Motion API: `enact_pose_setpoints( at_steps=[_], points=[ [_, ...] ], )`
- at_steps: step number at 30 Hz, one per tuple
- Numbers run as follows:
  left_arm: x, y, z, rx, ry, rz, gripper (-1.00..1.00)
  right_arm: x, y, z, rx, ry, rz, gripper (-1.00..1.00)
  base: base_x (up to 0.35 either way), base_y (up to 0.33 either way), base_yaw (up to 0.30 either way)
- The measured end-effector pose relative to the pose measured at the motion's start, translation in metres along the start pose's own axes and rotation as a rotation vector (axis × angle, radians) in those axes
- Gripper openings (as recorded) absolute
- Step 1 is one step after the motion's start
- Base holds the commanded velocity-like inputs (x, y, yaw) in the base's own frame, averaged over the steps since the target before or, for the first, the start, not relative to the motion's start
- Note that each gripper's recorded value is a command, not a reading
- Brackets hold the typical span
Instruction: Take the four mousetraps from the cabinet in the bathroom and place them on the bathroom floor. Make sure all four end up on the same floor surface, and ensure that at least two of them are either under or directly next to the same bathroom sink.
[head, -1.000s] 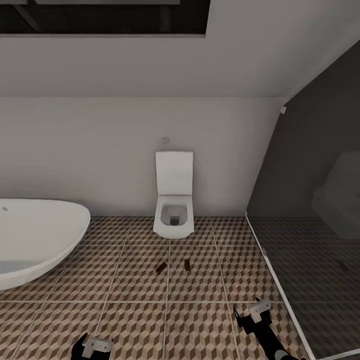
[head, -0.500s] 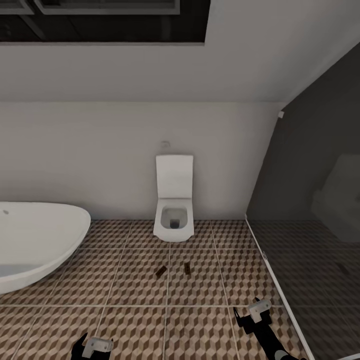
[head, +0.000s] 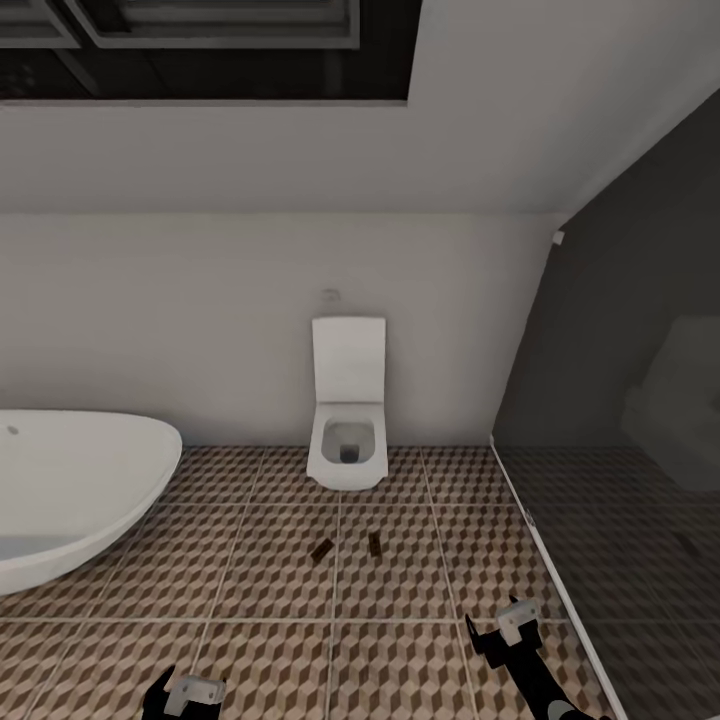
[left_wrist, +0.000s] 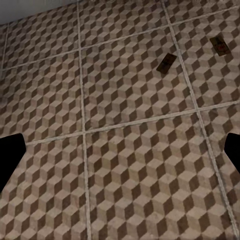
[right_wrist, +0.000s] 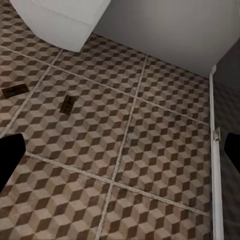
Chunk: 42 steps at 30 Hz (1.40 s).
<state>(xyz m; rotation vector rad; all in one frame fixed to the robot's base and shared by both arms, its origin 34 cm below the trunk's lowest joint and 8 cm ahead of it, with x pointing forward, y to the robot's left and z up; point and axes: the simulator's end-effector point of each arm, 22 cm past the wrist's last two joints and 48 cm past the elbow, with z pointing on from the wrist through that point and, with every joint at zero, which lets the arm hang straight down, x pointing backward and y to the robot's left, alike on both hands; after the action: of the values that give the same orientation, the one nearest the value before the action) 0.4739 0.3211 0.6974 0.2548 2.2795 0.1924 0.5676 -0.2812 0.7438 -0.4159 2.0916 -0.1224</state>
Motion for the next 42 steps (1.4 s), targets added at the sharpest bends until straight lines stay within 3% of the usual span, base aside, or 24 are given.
enact_pose_setpoints(
  at_steps=[42],
  points=[
    [-0.026, 0.007, -0.003, -0.014, -0.057, -0.003, 1.0, -0.032, -0.01, -0.002, 0.021, -0.06, -0.003, 1.0, 0.0, 0.0, 0.0]
  ],
)
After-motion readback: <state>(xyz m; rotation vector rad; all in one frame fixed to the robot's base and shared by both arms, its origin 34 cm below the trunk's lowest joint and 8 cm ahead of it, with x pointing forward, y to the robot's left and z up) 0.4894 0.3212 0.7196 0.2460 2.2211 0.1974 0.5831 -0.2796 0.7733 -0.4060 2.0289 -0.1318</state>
